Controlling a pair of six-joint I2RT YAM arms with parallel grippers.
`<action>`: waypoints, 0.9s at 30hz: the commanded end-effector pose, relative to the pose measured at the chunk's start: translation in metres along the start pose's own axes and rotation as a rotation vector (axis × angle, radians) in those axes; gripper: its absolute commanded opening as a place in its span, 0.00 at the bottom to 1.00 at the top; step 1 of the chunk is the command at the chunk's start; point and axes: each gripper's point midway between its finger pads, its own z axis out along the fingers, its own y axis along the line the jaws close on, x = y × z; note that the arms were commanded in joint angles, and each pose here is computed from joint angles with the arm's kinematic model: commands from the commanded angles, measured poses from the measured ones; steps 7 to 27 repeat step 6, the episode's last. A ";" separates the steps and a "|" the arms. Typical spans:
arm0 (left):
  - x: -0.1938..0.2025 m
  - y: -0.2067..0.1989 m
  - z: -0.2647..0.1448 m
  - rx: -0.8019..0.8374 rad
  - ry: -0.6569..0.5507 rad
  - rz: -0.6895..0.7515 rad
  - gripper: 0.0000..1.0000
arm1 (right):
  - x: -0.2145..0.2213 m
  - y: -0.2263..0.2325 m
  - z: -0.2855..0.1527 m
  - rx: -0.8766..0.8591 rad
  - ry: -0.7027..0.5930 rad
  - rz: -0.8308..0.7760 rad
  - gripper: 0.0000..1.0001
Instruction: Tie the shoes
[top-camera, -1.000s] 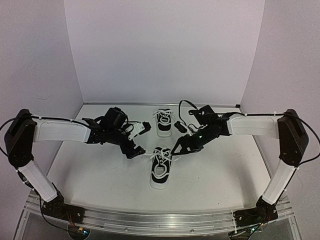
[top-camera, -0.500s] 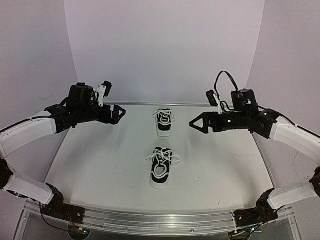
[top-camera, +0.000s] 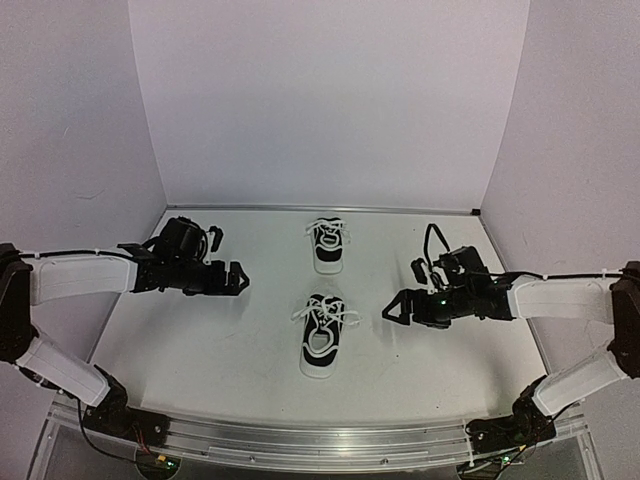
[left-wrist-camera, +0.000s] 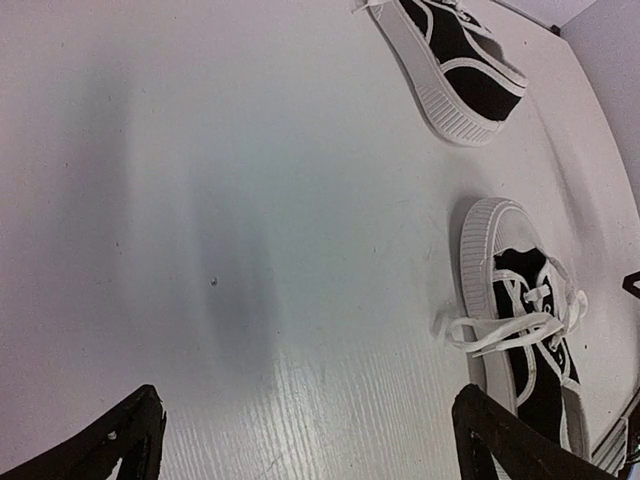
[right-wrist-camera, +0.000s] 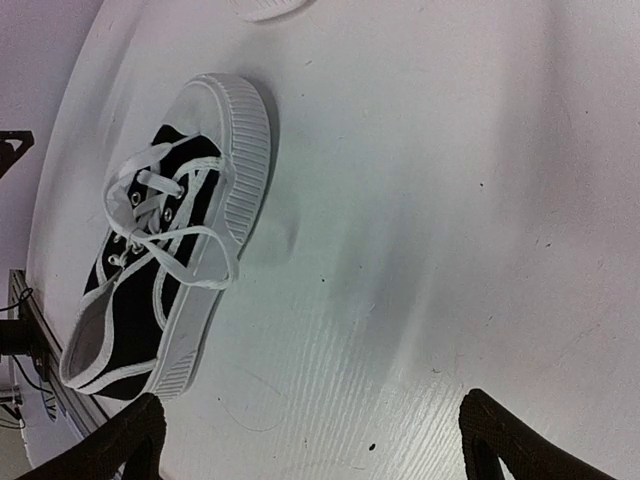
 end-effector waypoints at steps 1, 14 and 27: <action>-0.023 -0.012 0.002 0.056 -0.059 -0.042 0.99 | -0.021 0.010 0.004 -0.058 -0.080 0.011 0.98; -0.031 -0.010 0.003 0.046 -0.070 -0.056 1.00 | -0.024 0.015 0.003 -0.070 -0.086 -0.009 0.98; -0.031 -0.010 0.003 0.046 -0.070 -0.056 1.00 | -0.024 0.015 0.003 -0.070 -0.086 -0.009 0.98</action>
